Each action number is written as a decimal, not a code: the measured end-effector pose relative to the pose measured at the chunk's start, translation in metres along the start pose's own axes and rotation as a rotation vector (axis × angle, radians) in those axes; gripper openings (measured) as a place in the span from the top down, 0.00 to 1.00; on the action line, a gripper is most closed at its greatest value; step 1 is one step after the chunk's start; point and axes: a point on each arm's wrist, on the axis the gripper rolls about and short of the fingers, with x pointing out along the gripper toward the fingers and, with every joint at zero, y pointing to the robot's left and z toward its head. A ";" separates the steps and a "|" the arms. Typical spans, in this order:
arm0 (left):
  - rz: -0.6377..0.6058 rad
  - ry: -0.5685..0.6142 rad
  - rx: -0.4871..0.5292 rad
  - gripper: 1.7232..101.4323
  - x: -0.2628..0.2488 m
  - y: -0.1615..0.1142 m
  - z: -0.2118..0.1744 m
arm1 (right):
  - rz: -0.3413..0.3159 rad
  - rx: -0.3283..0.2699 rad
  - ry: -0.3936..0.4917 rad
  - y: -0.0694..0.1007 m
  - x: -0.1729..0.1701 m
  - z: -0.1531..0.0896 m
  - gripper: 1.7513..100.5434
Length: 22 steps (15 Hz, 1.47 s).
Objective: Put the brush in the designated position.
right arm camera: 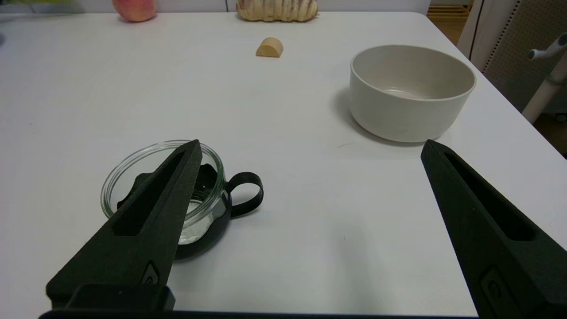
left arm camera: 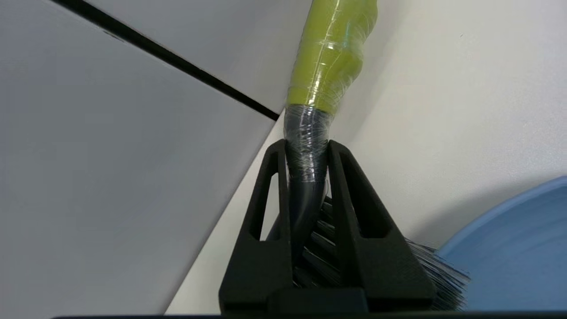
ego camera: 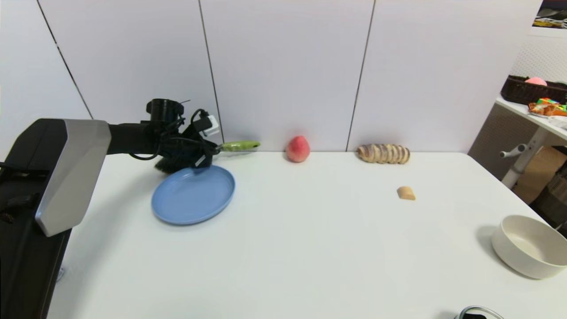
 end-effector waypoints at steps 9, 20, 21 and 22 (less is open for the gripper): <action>0.013 -0.013 -0.021 0.33 -0.009 0.004 0.009 | 0.000 0.000 0.000 0.000 0.000 0.000 0.03; -0.044 0.138 -0.262 0.11 -0.245 -0.062 0.104 | 0.000 0.000 0.000 0.000 0.000 0.000 0.03; 0.001 0.153 -0.304 0.10 -0.273 -0.084 0.101 | 0.000 0.000 0.000 0.000 0.000 0.000 0.03; 0.050 0.164 -0.342 0.10 -0.297 -0.107 0.095 | 0.000 0.000 0.000 0.000 0.000 0.000 0.03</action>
